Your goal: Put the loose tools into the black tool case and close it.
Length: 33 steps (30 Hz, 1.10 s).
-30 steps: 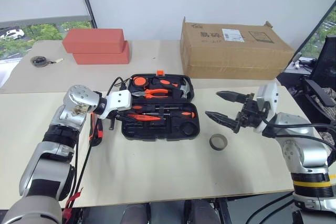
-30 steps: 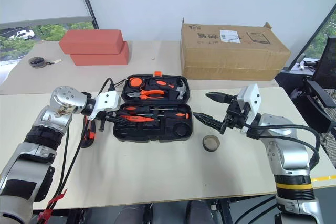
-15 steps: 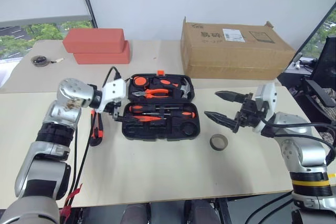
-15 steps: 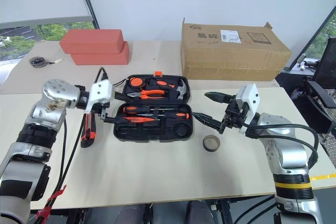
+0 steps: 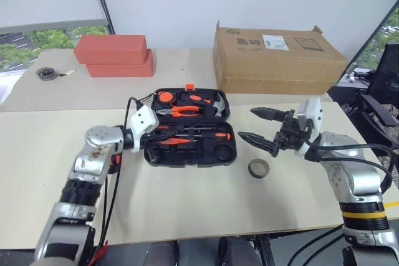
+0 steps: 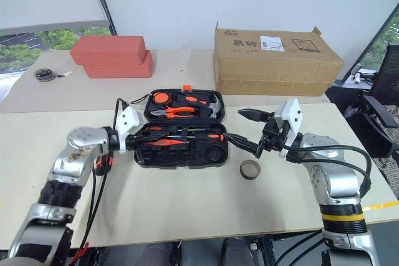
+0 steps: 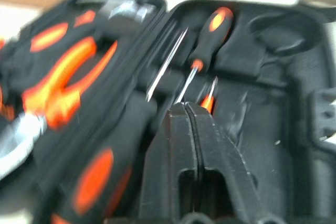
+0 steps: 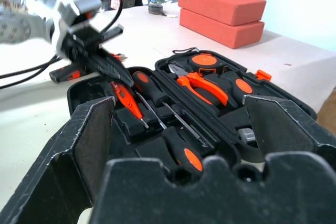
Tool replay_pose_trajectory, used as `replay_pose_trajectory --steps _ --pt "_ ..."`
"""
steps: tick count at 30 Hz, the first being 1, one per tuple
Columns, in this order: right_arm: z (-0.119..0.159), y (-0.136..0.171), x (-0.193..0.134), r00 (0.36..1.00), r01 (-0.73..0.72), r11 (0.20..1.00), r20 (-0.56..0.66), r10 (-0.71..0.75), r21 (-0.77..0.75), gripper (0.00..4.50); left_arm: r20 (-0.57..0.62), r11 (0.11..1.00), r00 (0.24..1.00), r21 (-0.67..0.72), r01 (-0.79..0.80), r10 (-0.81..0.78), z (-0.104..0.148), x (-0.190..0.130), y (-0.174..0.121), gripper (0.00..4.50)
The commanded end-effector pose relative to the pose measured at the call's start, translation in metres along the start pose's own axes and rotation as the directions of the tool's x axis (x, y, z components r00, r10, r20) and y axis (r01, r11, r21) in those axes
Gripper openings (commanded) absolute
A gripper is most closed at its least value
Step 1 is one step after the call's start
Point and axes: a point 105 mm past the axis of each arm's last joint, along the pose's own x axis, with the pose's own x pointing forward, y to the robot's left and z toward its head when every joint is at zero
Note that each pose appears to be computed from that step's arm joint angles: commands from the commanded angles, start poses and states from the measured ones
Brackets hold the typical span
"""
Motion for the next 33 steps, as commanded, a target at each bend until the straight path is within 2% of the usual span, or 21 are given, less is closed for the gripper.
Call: replay_pose_trajectory --steps 1,5,7,11,16,19,21,23,26,30,31,32,33 --pt "0.012 0.001 0.0 0.999 0.002 0.999 0.036 -0.001 -0.046 4.5 -0.014 0.996 0.997 0.042 -0.073 0.073 0.0 -0.001 0.007 0.05" --pt "0.01 0.002 -0.001 0.999 0.003 0.999 0.032 -0.002 -0.043 4.5 -0.114 0.998 0.993 0.061 0.0 0.007 -0.021 -0.001 -0.009 0.05" --pt "0.009 0.001 -0.001 1.0 0.006 0.999 0.029 -0.004 -0.044 4.5 -0.194 0.997 0.981 0.072 -0.002 0.016 -0.036 -0.003 -0.008 0.05" --pt "0.009 0.002 0.001 1.0 0.002 0.999 0.031 0.0 -0.045 4.5 -0.21 0.996 0.977 0.091 -0.01 0.029 -0.039 -0.003 -0.005 0.05" --pt "0.009 0.004 0.003 0.999 -0.013 0.999 0.038 0.015 -0.04 4.5 -0.094 0.993 0.992 0.084 -0.079 0.087 -0.015 -0.01 0.006 0.05" --pt "0.011 0.01 0.009 0.997 -0.05 0.998 0.051 0.052 -0.036 4.5 0.051 0.976 0.975 0.016 -0.218 0.217 0.015 -0.029 0.024 0.05" --pt "0.013 0.019 0.019 0.992 -0.104 0.994 0.07 0.107 -0.044 4.5 0.166 0.921 0.907 -0.108 -0.374 0.388 0.033 -0.058 0.036 0.57" --pt "0.013 0.025 0.026 0.986 -0.144 0.988 0.074 0.148 -0.053 4.5 0.175 0.868 0.852 -0.171 -0.467 0.493 0.034 -0.082 0.033 1.2" --pt "0.016 0.027 0.035 0.978 -0.185 0.981 0.09 0.189 -0.055 4.5 0.104 0.778 0.778 -0.212 -0.592 0.62 0.026 -0.105 0.025 2.27" --pt "0.018 0.028 0.047 0.964 -0.243 0.967 0.096 0.249 -0.071 4.5 -0.099 0.593 0.625 -0.231 -0.771 0.775 -0.004 -0.123 0.021 3.82" --pt "0.018 0.028 0.048 0.961 -0.255 0.964 0.094 0.261 -0.073 4.5 -0.132 0.572 0.605 -0.22 -0.79 0.785 -0.009 -0.124 0.018 4.05" --pt "0.018 0.027 0.049 0.959 -0.262 0.962 0.093 0.268 -0.075 4.5 -0.151 0.559 0.593 -0.213 -0.801 0.791 -0.012 -0.124 0.017 4.47" --pt "0.017 0.027 0.051 0.955 -0.276 0.958 0.09 0.283 -0.078 4.5 -0.181 0.553 0.588 -0.212 -0.806 0.788 -0.018 -0.12 0.011 4.47"
